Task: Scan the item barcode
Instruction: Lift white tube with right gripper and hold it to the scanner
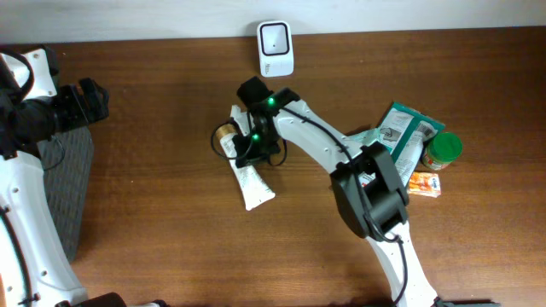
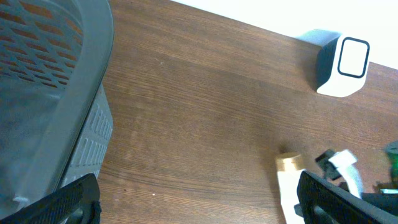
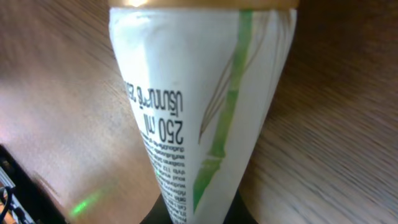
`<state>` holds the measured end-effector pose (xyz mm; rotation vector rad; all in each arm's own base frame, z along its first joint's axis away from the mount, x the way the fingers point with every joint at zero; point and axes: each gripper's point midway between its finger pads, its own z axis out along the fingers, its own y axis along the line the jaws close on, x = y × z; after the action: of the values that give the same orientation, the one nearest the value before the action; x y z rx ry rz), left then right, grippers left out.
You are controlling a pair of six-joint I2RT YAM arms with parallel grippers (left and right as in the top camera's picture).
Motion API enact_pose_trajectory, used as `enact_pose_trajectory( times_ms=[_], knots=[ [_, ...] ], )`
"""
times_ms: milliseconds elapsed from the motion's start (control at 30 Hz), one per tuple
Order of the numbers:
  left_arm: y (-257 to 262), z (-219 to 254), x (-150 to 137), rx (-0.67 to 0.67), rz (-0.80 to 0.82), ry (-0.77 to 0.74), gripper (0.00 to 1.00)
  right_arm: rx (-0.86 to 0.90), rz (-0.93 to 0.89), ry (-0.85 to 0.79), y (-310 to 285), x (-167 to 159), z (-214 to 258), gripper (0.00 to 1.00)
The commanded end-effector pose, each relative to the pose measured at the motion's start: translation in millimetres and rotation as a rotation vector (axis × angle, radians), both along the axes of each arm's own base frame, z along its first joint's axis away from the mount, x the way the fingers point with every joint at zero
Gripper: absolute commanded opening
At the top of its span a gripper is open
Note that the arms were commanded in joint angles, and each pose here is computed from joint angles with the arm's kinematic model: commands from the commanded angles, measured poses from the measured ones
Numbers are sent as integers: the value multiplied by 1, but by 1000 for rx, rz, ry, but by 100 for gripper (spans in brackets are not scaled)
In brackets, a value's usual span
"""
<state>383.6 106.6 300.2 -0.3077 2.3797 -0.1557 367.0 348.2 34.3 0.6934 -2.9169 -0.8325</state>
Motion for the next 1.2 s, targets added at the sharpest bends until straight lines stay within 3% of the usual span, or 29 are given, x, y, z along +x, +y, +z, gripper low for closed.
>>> enact_pose_trajectory(
  times_ms=[0, 33, 133, 300, 400, 500, 600, 800, 933, 1167],
  knots=[
    [-1, 9, -1, 12, -16, -25, 99, 136, 14, -214, -20, 20, 113, 4],
    [-1, 9, -1, 12, -16, -26, 99, 169, -30, -291, -44, 27, 160, 4],
    [-1, 9, -1, 12, -16, -25, 99, 281, -81, -372, -84, 32, 224, 4],
    [-1, 9, -1, 12, -16, -26, 99, 357, -121, -372, -105, 41, 240, 4],
    [-1, 9, -1, 12, -16, -25, 99, 118, -247, -480, -127, 64, 234, 4],
    [-1, 9, -1, 12, -16, -25, 99, -247, -368, -882, -171, 138, 257, 4],
    [-1, 9, -1, 12, -16, -25, 99, -550, -229, -1221, -157, 210, 241, 4],
    [-2, 9, -1, 12, -17, -25, 99, -981, -21, -1420, -156, 288, 145, 4],
    [-2, 9, -1, 12, -17, -26, 99, -1022, 34, -1425, -155, 296, 115, 4],
    [-2, 9, -1, 12, -17, -25, 99, -1011, 27, -1431, -150, 291, 131, 4]
  ],
)
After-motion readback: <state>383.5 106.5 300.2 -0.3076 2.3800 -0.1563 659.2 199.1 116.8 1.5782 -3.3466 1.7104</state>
